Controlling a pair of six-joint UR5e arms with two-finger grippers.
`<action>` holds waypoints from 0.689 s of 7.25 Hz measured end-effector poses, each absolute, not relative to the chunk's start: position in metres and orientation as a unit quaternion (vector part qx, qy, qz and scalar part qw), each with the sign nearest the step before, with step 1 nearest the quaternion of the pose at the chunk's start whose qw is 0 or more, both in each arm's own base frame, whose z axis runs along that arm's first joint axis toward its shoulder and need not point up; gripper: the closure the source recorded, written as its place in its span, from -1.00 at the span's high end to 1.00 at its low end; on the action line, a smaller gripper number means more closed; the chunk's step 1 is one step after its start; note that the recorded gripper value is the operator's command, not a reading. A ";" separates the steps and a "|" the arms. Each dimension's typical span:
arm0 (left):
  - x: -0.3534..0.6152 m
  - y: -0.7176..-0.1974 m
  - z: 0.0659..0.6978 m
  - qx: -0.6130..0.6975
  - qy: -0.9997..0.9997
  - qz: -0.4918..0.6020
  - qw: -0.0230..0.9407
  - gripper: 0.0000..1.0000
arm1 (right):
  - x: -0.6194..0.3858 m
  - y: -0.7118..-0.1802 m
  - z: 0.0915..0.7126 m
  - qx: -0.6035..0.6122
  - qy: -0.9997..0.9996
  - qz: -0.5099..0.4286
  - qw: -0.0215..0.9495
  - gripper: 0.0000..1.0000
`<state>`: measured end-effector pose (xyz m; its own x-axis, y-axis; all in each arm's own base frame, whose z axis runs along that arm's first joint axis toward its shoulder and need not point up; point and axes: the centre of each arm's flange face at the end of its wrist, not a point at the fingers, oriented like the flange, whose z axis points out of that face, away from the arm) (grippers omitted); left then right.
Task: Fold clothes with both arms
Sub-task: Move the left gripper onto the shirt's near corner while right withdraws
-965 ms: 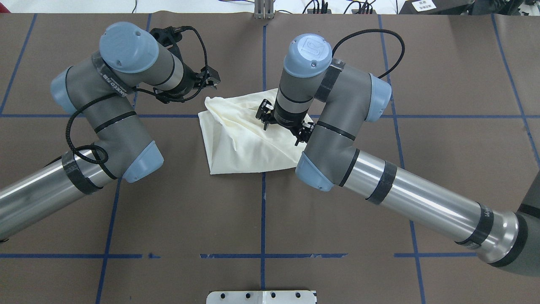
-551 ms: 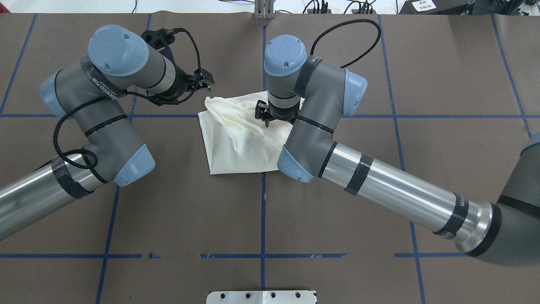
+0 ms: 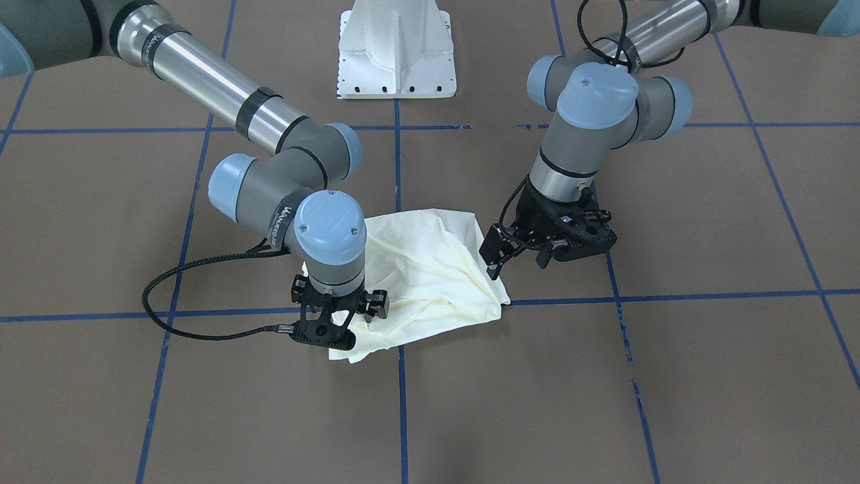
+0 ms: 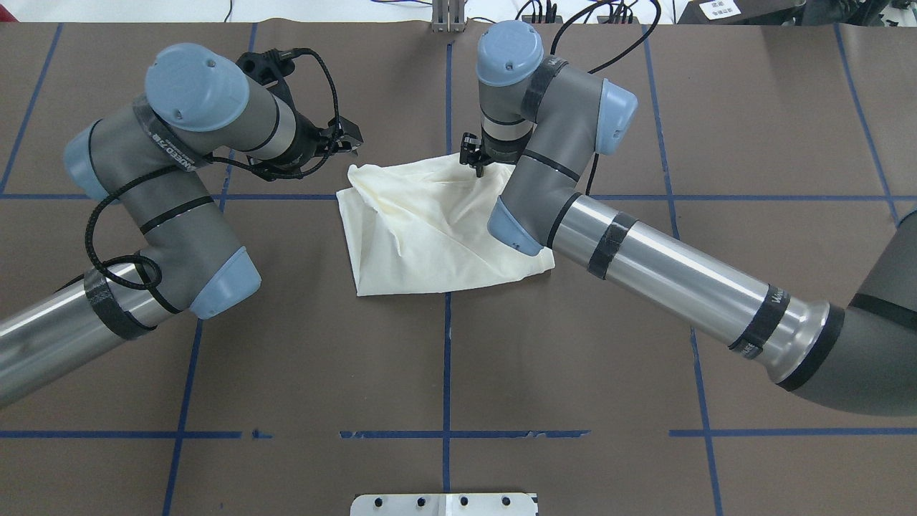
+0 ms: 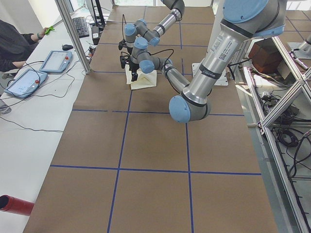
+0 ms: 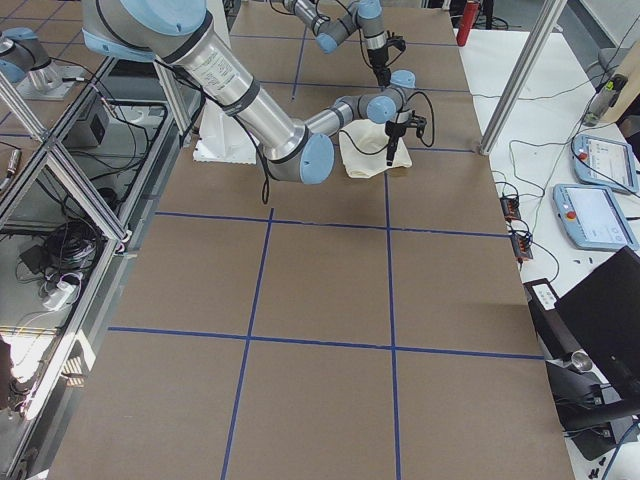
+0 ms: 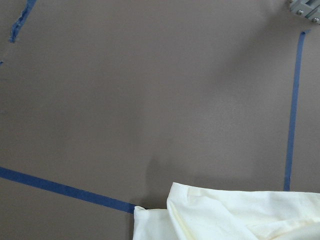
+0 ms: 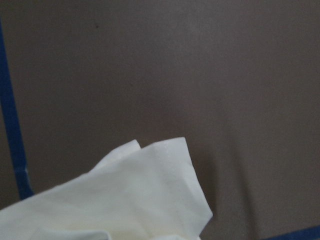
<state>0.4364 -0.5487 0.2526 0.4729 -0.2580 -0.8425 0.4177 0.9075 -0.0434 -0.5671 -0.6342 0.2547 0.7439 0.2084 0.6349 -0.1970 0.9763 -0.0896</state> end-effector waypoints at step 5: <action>0.483 -0.480 0.258 0.083 0.562 -0.147 0.810 1.00 | -0.463 -0.713 0.241 0.020 -0.372 0.097 0.923 1.00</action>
